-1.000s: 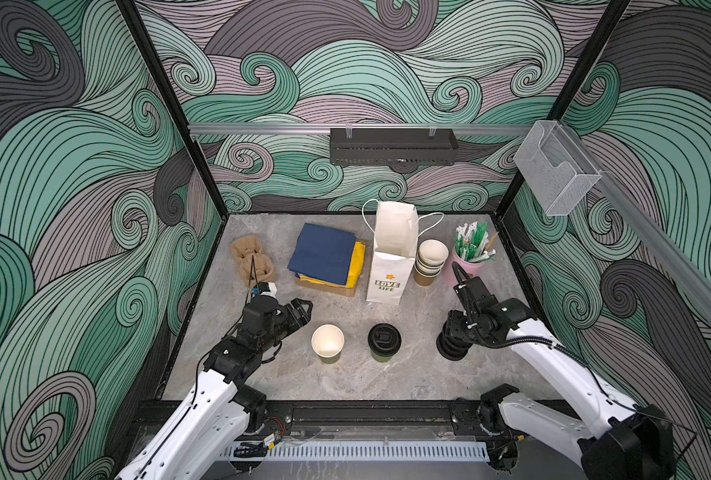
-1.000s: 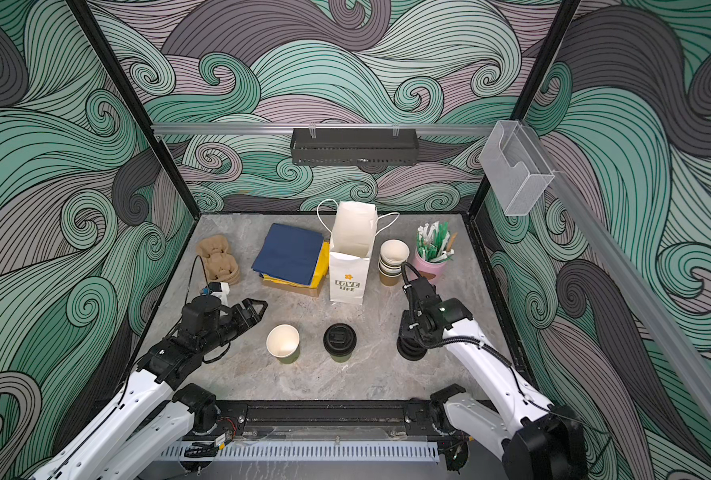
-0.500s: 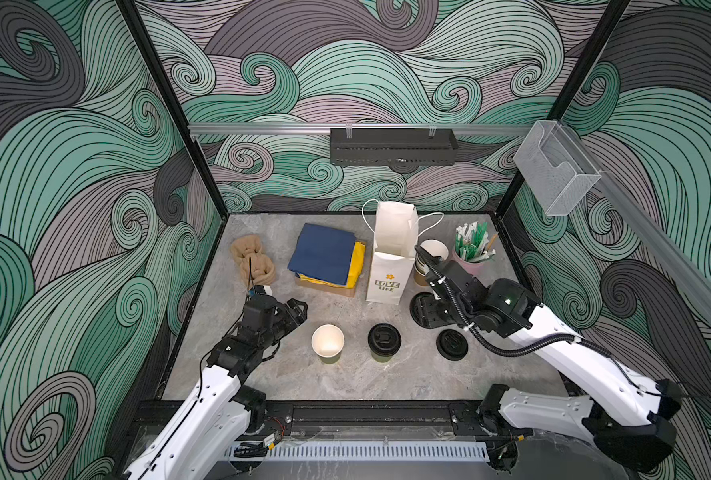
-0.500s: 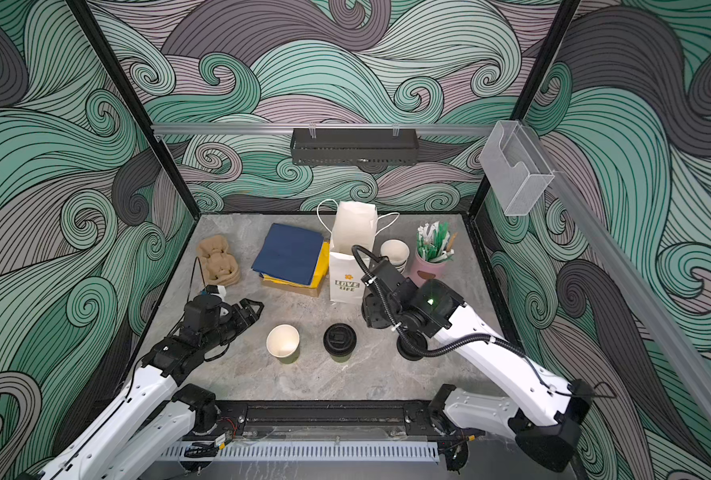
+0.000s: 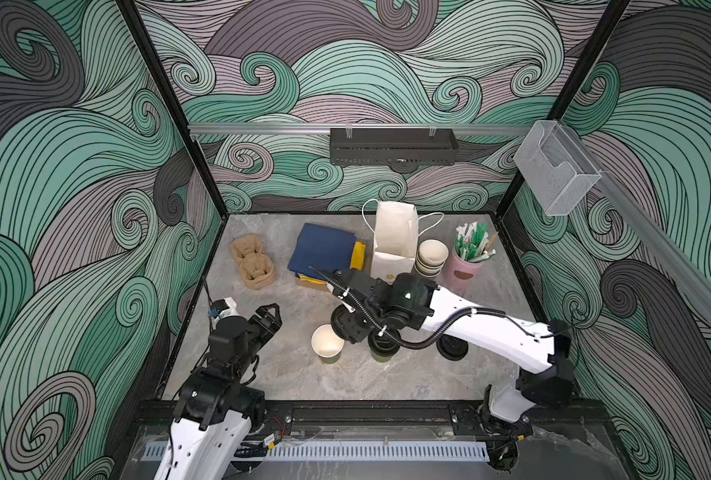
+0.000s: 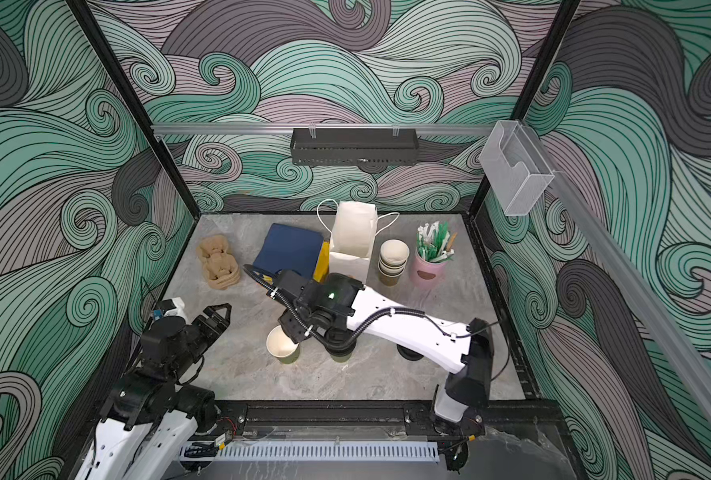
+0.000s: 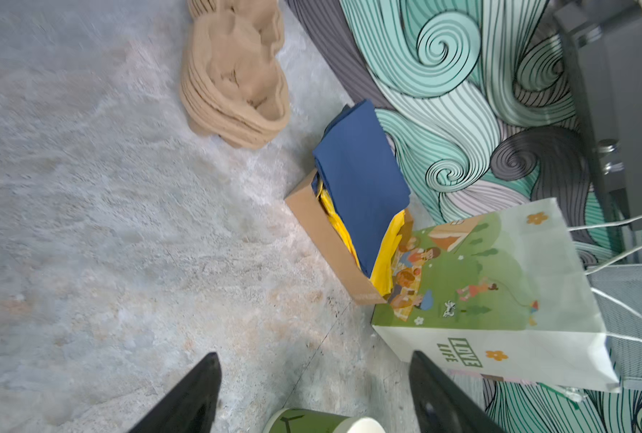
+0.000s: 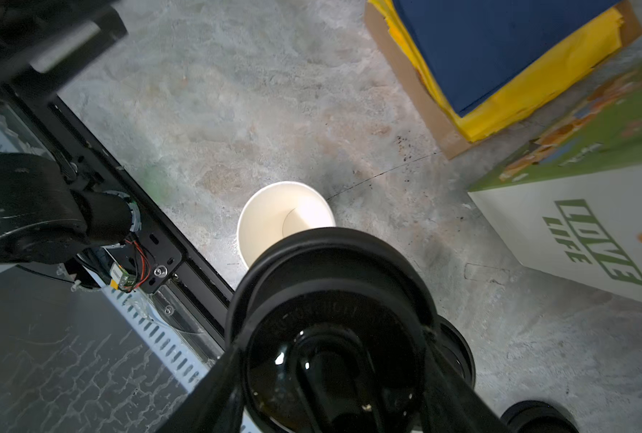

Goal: Pack the takeout coffee
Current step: 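Carry the black lid with the right gripper over the empty green cup, then lower the black lid onto the green cup rim with the right gripper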

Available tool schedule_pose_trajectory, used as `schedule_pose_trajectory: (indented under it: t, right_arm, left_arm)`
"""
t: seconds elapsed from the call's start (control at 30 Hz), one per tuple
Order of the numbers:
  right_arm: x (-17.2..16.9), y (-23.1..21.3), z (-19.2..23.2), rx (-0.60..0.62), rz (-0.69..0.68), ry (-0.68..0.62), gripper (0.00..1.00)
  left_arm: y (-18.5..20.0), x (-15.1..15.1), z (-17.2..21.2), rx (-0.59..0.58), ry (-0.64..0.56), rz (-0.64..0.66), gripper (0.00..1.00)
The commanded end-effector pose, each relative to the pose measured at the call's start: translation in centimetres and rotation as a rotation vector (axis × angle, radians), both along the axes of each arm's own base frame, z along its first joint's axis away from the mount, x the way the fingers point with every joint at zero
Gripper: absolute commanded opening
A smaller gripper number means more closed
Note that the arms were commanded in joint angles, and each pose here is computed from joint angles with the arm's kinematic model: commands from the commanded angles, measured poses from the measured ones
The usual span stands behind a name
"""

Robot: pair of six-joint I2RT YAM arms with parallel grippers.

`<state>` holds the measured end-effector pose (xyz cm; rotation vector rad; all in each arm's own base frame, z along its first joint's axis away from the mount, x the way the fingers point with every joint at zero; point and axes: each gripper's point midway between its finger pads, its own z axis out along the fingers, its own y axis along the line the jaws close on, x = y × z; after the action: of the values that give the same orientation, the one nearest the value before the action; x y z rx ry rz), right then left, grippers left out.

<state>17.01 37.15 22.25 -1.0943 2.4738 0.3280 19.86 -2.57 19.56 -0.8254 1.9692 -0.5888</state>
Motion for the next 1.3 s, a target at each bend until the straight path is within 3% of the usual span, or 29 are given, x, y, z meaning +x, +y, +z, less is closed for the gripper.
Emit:
schedule_pose_trajectory:
  t: [0.0, 0.4, 1.27]
  right_arm:
    - [-0.3, 1.7, -0.9, -0.012, 0.066, 0.007, 0.65]
    - [-0.4, 5.5, -6.1, -0.061, 0.128, 0.059, 0.66]
    - [-1.3, 5.1, -8.7, -0.175, 0.160, 0.085, 0.68]
  left_arm:
    - [1.8, -1.8, -1.1, 0.064, 0.066, 0.064, 0.81]
    - [0.2, -2.1, -6.5, -0.113, 0.128, 0.064, 0.80]
    - [0.5, -2.1, -6.0, -0.087, 0.114, 0.071, 0.81]
